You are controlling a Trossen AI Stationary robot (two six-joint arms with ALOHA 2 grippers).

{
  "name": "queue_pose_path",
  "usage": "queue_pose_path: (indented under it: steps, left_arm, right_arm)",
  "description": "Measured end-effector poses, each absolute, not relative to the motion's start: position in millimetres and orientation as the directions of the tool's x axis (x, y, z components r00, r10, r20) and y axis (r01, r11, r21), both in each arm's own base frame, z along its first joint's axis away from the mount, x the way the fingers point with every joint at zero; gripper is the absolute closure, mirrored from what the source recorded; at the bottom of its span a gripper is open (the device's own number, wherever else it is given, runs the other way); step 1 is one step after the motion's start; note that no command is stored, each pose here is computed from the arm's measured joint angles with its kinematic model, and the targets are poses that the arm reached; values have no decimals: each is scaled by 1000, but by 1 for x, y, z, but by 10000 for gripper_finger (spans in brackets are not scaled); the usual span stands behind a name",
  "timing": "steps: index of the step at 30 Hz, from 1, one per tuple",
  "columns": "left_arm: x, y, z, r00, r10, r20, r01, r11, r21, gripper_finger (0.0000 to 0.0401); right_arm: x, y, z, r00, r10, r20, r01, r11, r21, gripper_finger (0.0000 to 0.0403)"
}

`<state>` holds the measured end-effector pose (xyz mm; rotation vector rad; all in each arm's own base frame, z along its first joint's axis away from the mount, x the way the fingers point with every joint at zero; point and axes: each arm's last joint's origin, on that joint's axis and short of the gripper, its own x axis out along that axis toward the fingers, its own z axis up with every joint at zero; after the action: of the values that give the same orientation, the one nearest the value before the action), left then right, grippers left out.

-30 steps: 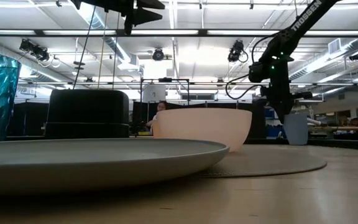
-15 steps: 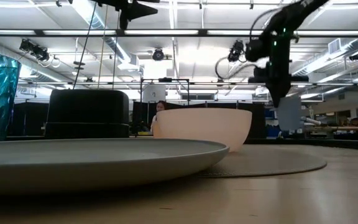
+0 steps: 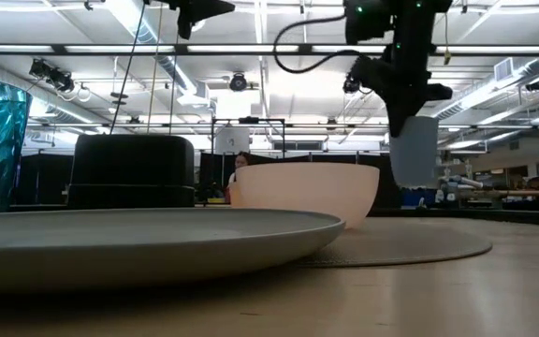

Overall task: Arrange a breakfast setting
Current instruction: Put the blue cup on the top right of the table above the gray placemat

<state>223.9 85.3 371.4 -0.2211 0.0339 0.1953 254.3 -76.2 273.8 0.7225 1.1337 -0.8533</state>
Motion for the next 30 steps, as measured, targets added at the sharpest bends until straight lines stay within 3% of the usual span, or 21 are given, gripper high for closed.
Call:
queue_pose_path:
  steps: [15,30]
  left_arm:
    - [220,73,375,989,137,-54,-145,966,-213,234]
    - [220,72,372,987,138,-77,-151,965,-215,234]
  right_arm:
    - [308,-79,219,166,-310,-936,889,457,6,390]
    - [317,-81,211,205,-267,-942,862,505,45,366]
